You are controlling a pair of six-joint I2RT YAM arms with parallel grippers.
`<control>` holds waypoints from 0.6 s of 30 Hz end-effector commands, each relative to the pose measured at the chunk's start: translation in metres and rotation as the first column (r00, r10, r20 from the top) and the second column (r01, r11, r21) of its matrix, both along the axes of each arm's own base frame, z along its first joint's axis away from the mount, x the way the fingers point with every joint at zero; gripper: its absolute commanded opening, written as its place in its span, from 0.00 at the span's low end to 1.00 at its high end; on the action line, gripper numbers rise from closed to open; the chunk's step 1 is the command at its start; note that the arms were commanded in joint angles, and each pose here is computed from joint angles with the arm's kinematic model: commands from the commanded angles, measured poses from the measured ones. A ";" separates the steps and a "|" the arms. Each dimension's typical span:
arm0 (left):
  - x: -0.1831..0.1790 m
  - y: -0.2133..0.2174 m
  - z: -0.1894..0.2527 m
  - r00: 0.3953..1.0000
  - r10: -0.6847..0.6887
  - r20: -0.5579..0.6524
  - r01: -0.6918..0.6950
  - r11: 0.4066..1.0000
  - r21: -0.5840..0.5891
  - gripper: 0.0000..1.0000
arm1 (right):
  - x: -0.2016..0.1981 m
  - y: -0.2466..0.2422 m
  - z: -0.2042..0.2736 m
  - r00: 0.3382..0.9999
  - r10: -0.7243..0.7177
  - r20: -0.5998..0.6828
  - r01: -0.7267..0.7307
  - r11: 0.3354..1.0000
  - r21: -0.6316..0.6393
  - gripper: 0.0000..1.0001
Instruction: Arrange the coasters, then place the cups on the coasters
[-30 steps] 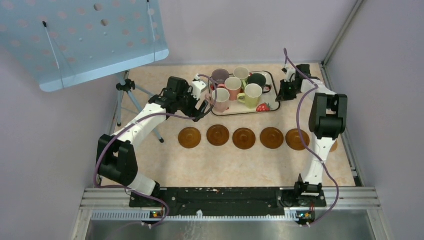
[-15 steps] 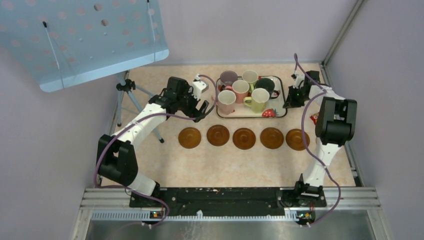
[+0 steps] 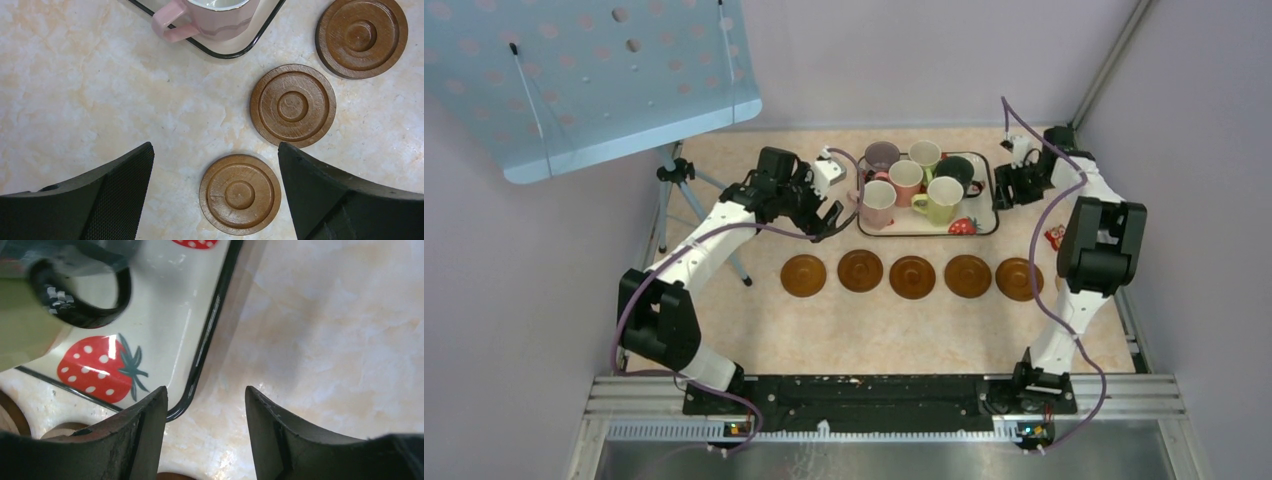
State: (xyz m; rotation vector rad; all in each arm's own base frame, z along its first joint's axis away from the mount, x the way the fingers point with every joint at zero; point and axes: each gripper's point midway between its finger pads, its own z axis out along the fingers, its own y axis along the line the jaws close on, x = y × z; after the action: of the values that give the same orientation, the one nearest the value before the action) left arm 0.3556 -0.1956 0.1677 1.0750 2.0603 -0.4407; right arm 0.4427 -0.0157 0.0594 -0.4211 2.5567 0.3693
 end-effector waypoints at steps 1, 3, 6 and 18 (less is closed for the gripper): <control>-0.001 -0.004 0.005 0.998 -0.060 0.007 0.060 0.998 -0.001 0.99 | 0.020 0.026 0.062 0.941 0.279 0.191 -0.265 0.959 -0.096 0.60; -0.001 -0.003 0.006 0.998 -0.056 0.012 0.056 0.998 0.001 0.99 | 0.025 0.036 0.064 0.917 0.341 0.207 -0.320 0.938 -0.131 0.60; 0.000 -0.001 0.008 0.999 -0.044 0.022 0.044 0.999 0.007 0.99 | 0.033 0.051 0.064 0.888 0.406 0.217 -0.375 0.911 -0.173 0.60; -0.002 0.005 0.021 0.999 0.000 0.051 0.000 1.000 0.000 0.99 | 0.061 0.076 0.043 0.854 0.469 0.225 -0.414 0.875 -0.253 0.47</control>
State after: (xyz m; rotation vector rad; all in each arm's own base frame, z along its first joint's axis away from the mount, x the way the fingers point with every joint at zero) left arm 0.3519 -0.1925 0.1632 1.1069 2.0781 -0.4325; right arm 0.4837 0.0533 0.0986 -1.0206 2.2744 0.2457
